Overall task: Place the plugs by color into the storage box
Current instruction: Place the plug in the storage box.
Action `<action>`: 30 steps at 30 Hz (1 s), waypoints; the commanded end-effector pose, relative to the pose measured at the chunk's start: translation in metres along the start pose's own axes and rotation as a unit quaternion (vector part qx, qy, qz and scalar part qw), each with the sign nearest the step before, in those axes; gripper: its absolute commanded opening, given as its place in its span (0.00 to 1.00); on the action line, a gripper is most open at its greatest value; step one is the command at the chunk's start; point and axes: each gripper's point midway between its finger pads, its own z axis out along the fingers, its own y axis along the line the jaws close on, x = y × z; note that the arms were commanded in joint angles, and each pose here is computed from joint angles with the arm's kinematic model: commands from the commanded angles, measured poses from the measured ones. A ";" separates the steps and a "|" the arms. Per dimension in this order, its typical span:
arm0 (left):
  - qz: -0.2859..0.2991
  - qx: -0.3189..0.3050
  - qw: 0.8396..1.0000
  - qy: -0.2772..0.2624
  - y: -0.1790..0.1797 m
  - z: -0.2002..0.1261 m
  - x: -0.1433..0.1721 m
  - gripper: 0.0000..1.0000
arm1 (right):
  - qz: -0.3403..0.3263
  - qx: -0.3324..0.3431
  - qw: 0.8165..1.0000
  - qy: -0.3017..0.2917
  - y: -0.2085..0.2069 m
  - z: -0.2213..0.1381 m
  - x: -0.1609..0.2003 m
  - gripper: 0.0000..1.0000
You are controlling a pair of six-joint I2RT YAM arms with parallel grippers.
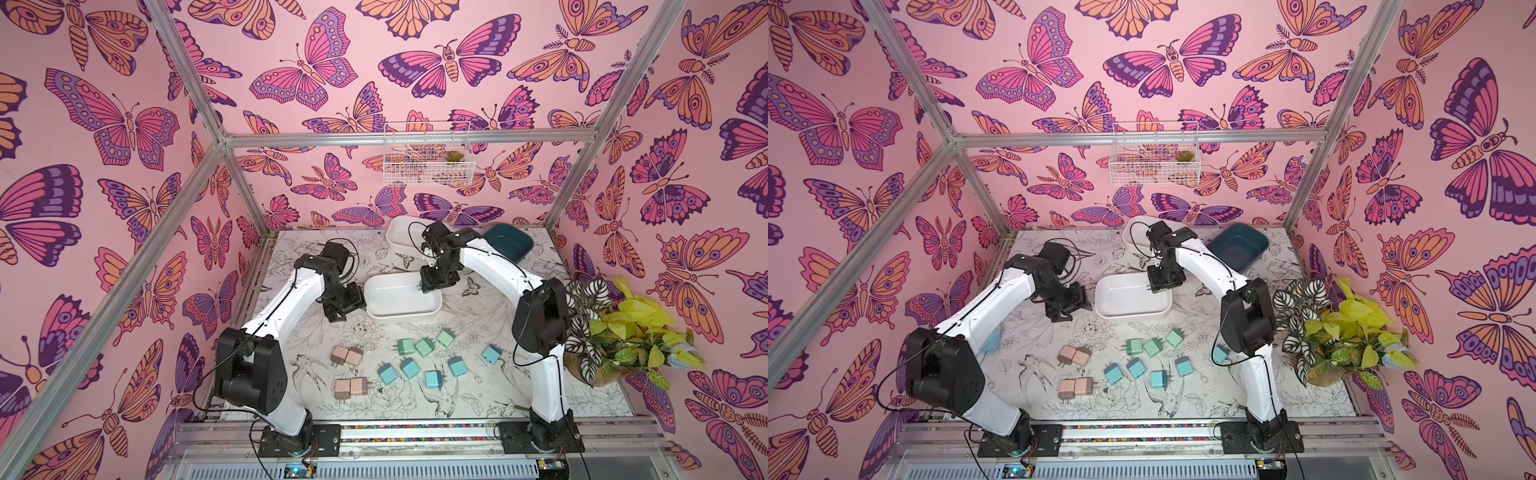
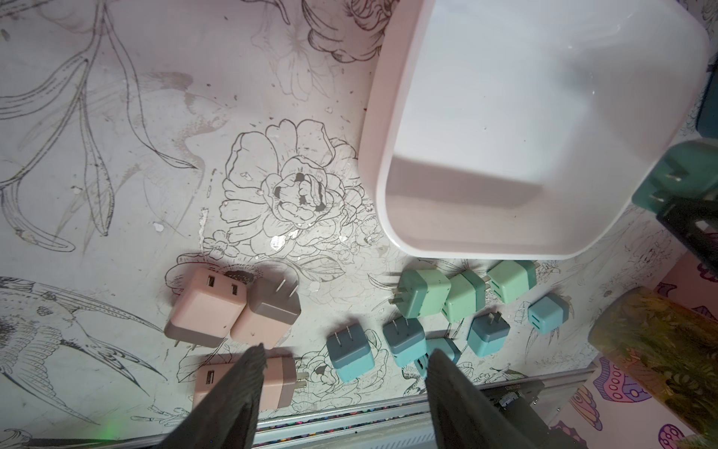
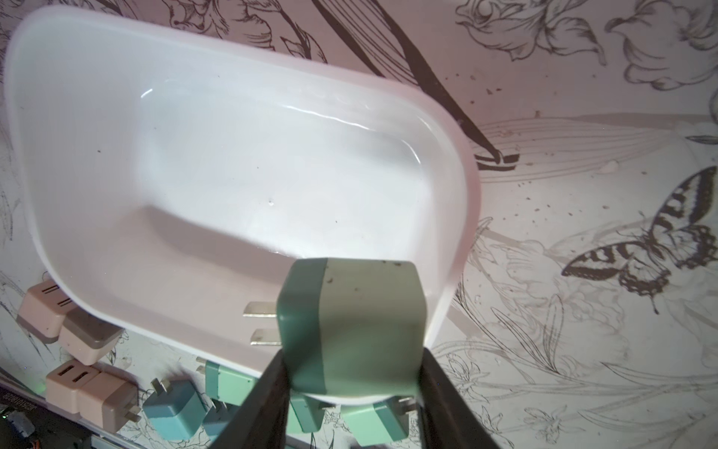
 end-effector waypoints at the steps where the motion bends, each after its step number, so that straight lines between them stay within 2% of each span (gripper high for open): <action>1: -0.005 -0.013 1.000 0.006 0.011 -0.004 0.008 0.68 | 0.002 0.000 1.000 0.025 0.008 0.018 0.002 0.44; 8: -0.011 -0.015 1.000 0.007 0.014 -0.007 0.013 0.68 | -0.003 0.003 0.999 0.036 0.016 0.059 -0.010 0.45; 12: -0.014 -0.015 1.000 0.007 0.014 -0.007 0.014 0.68 | -0.008 0.011 0.999 0.035 0.016 0.070 -0.015 0.47; 13: -0.014 -0.014 1.000 0.006 0.014 -0.008 0.013 0.68 | -0.009 0.012 0.999 0.035 0.016 0.070 -0.016 0.50; 15: -0.015 -0.013 1.000 0.006 0.013 -0.008 0.012 0.68 | -0.014 0.009 0.999 0.038 0.018 0.068 -0.016 0.67; 18: -0.014 -0.010 1.000 0.004 0.009 -0.009 0.008 0.68 | -0.020 0.013 0.999 0.034 0.017 0.056 -0.016 0.78; 23: -0.012 -0.004 1.000 0.003 0.002 -0.010 0.001 0.68 | -0.033 0.021 0.999 -0.004 0.017 -0.002 -0.014 0.80; 27: -0.012 -0.004 1.000 0.007 -0.001 -0.006 -0.002 0.68 | -0.045 0.029 0.998 -0.026 0.009 -0.048 0.014 0.81; 30: -0.010 -0.003 1.000 0.012 -0.004 -0.004 -0.003 0.68 | -0.045 0.034 0.998 -0.024 -0.002 -0.064 0.049 0.81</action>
